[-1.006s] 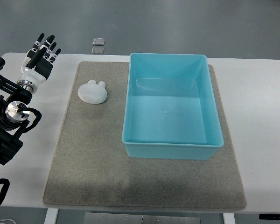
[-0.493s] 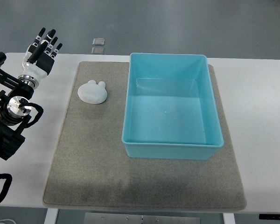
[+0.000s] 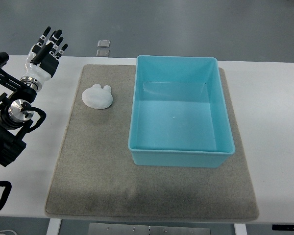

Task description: Place white toy into blue box with left hand

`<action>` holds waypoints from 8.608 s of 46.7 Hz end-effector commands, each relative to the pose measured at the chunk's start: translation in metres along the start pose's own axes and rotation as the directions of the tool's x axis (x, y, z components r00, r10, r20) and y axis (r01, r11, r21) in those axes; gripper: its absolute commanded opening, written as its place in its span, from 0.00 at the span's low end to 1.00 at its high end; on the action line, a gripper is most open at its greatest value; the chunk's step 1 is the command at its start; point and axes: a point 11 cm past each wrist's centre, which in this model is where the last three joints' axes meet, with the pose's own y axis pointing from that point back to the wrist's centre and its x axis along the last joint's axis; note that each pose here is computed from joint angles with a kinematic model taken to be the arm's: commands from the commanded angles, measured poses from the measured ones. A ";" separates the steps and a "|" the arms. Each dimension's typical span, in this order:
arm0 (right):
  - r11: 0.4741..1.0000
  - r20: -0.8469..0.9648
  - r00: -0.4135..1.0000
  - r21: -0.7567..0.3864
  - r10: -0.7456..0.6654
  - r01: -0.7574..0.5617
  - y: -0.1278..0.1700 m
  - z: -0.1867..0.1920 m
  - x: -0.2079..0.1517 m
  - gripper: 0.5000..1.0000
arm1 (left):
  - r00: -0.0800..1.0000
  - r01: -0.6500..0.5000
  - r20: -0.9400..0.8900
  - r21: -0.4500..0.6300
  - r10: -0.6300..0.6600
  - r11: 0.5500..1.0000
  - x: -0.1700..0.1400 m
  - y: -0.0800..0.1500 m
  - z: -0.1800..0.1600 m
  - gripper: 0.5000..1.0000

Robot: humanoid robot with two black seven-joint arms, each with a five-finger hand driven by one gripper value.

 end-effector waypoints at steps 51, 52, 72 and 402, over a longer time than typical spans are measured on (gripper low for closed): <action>1.000 0.000 1.000 0.000 0.000 0.000 0.000 0.000 0.000 0.88 | 0.873 0.112 0.436 0.258 -0.219 0.960 -0.002 0.009 0.022 0.99; 1.000 0.000 1.000 0.000 0.000 0.000 0.000 0.000 0.000 0.87 | 0.876 0.111 0.432 0.254 -0.216 0.961 -0.003 0.009 0.023 0.99; 1.000 0.000 1.000 0.000 0.000 0.000 0.000 0.000 0.000 0.87 | 0.800 0.121 0.527 0.327 -0.287 0.937 -0.014 0.005 0.018 0.99; 1.000 0.000 1.000 0.000 0.000 0.000 0.000 0.000 0.000 0.87 | 0.999 -0.028 -0.020 -0.004 0.028 1.000 -0.007 -0.007 0.007 0.99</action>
